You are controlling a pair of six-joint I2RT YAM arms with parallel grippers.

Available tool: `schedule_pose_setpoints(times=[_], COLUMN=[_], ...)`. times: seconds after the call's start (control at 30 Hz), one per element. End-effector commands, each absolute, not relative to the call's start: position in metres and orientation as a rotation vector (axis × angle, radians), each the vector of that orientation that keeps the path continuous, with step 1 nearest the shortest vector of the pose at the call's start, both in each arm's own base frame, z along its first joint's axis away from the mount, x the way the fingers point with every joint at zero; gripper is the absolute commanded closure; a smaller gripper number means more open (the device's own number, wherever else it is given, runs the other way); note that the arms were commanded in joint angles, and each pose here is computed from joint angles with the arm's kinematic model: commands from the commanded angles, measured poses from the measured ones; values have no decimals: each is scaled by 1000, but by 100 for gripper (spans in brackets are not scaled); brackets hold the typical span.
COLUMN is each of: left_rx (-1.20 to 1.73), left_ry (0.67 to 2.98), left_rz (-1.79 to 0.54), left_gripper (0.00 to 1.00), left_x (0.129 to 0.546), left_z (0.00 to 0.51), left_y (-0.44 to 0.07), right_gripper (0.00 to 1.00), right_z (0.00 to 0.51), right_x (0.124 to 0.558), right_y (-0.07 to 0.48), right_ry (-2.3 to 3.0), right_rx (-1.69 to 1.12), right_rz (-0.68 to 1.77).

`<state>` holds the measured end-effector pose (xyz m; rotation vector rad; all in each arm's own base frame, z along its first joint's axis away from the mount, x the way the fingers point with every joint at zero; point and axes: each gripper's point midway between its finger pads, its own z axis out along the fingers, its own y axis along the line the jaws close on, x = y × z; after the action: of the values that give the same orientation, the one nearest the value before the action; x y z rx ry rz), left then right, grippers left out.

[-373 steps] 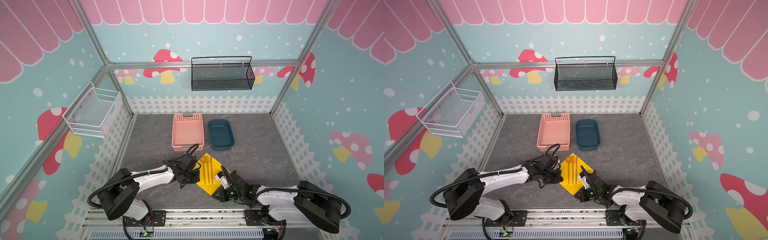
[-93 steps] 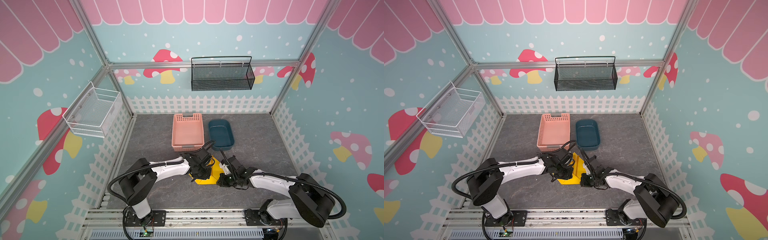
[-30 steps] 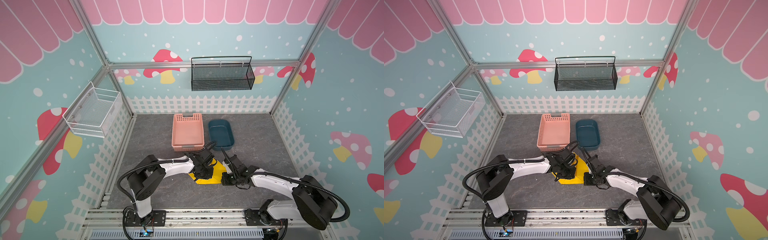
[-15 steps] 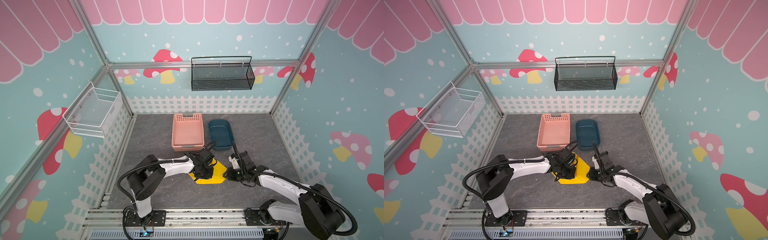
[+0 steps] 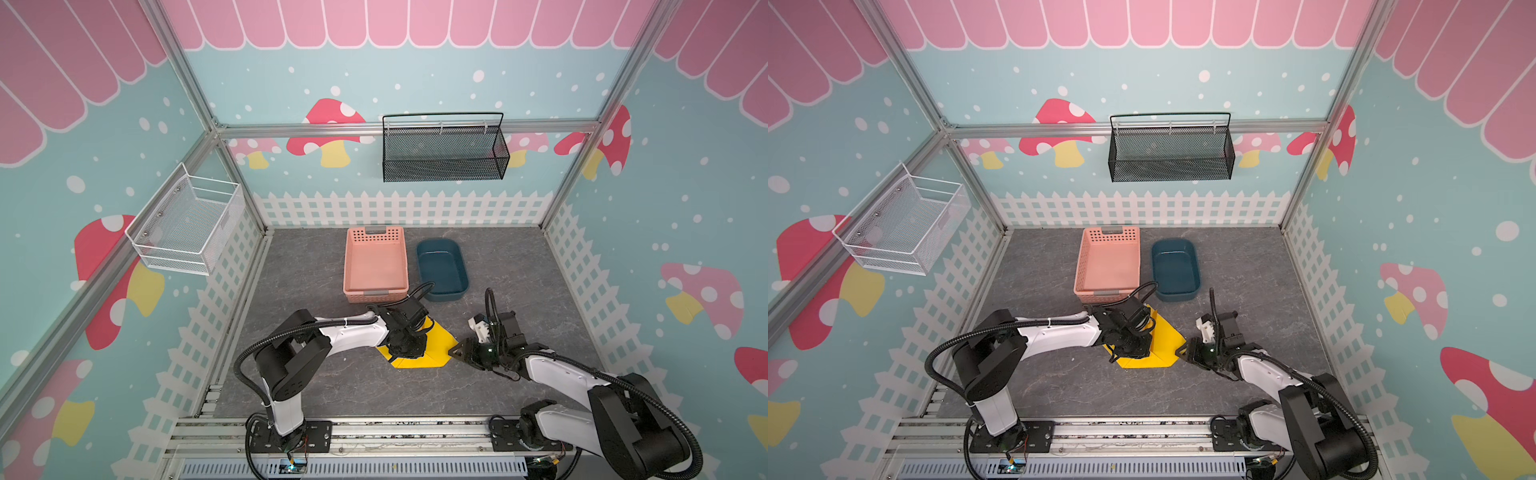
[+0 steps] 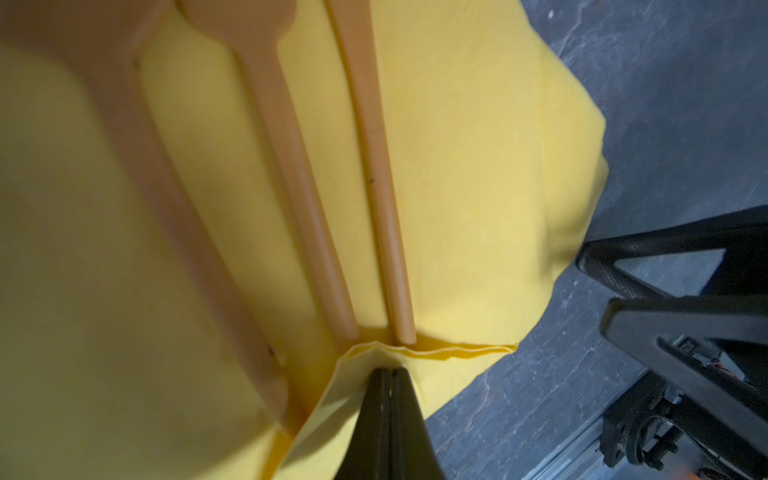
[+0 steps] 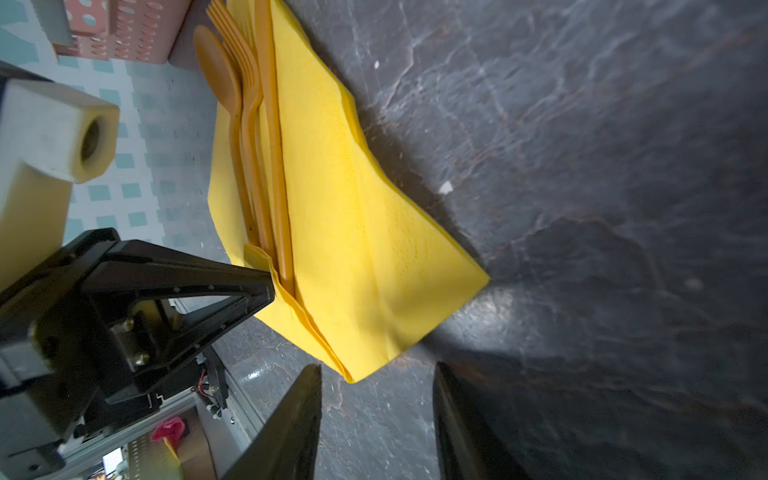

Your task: Place the utensils on the paper napkin and roll it up

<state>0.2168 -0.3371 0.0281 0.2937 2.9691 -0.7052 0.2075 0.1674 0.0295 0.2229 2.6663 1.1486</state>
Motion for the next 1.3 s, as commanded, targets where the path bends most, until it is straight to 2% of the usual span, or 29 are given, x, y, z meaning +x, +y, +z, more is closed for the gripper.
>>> schedule_pose_setpoints(times=[0.0,0.57,1.27], left_rx=[290,289,293], left_ry=[2977,2977,2984], left_rz=[-718,-716,-710], left_gripper=[100,100,100], left_x=[215,215,214], left_z=[26,26,24], left_y=[-339,-338,-337], right_gripper=[54,57,64], right_z=[20,28,40], right_x=[201,208,228], right_y=[166,170,170], right_ry=[2666,2517,2432], right_rx=[294,416,385], right_rz=[1227,1477,1506])
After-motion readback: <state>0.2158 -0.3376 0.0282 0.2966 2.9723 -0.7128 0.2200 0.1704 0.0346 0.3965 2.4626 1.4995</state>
